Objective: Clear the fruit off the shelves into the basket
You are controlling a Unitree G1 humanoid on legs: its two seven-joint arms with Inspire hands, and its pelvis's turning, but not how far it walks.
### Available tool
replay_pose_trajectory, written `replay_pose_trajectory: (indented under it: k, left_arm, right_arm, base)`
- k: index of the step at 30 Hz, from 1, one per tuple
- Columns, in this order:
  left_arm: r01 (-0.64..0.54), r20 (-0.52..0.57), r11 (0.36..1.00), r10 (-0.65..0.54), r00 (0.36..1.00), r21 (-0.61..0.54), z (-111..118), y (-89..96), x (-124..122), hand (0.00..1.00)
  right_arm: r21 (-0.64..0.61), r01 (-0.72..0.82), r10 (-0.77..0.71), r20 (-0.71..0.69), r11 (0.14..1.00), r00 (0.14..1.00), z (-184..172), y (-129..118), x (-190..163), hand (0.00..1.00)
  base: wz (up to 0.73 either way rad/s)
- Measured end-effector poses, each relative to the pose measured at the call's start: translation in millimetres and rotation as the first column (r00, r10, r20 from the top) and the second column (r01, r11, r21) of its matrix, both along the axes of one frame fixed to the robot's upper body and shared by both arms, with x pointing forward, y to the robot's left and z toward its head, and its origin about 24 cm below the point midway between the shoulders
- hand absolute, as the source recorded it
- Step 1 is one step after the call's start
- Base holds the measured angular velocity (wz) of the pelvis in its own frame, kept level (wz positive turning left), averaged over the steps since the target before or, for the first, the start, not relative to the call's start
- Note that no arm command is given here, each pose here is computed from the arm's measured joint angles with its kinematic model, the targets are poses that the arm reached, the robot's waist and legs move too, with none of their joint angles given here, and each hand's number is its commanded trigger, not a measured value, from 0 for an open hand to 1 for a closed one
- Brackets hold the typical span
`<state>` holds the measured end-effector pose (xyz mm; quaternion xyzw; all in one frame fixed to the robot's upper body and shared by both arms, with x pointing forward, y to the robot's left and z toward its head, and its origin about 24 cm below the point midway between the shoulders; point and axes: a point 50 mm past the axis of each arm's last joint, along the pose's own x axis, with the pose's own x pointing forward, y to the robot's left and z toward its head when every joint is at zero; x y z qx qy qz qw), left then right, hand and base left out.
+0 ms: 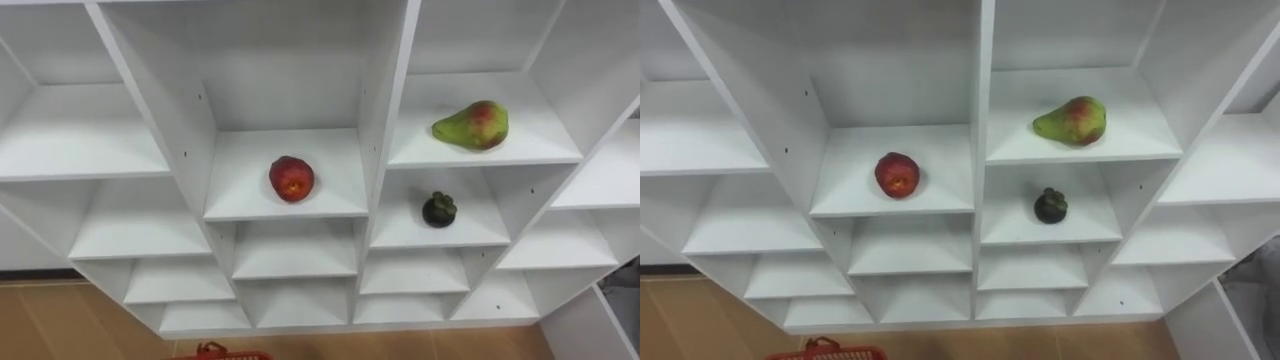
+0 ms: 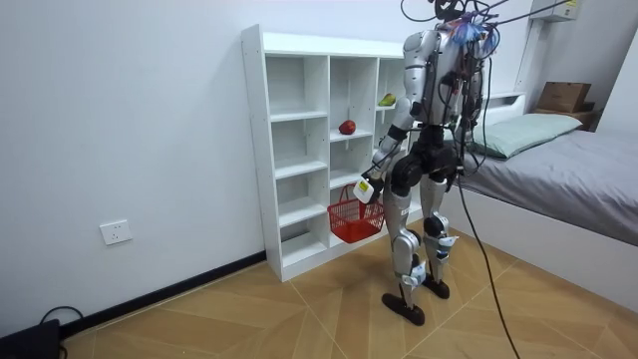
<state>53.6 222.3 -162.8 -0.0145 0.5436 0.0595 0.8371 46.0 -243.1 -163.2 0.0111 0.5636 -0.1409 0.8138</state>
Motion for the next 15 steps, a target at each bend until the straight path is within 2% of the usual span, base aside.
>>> replay_pose_trajectory:
  k: [7, 10, 13, 15]
  left_arm:
    - [0.011, 0.048, 1.000, -0.011, 0.999, 0.009, 4, 1.8, 7, 1.00]
    - [0.015, 0.062, 1.000, -0.015, 0.998, 0.012, 6, 2.7, 10, 1.00]
    - [0.020, 0.085, 1.000, -0.020, 0.996, 0.007, 7, 0.7, 11, 1.00]
    - [0.025, 0.097, 1.000, -0.025, 0.995, 0.000, 8, 1.1, 10, 1.00]
  right_arm:
    - [-0.051, -0.021, 0.028, 0.144, 0.998, 0.989, 12, -1, 17, 0.00]
    - [-0.096, -0.074, 0.094, 0.225, 0.993, 0.970, 23, 0, 28, 0.00]
    - [-0.167, -0.118, 0.170, 0.339, 0.979, 0.925, 43, 2, 45, 0.00]
    - [-0.225, -0.142, 0.236, 0.475, 0.964, 0.848, 70, 7, 62, 0.00]
  base:
    - [0.00]
    - [0.00]
    - [-0.08]
    - [-0.16]
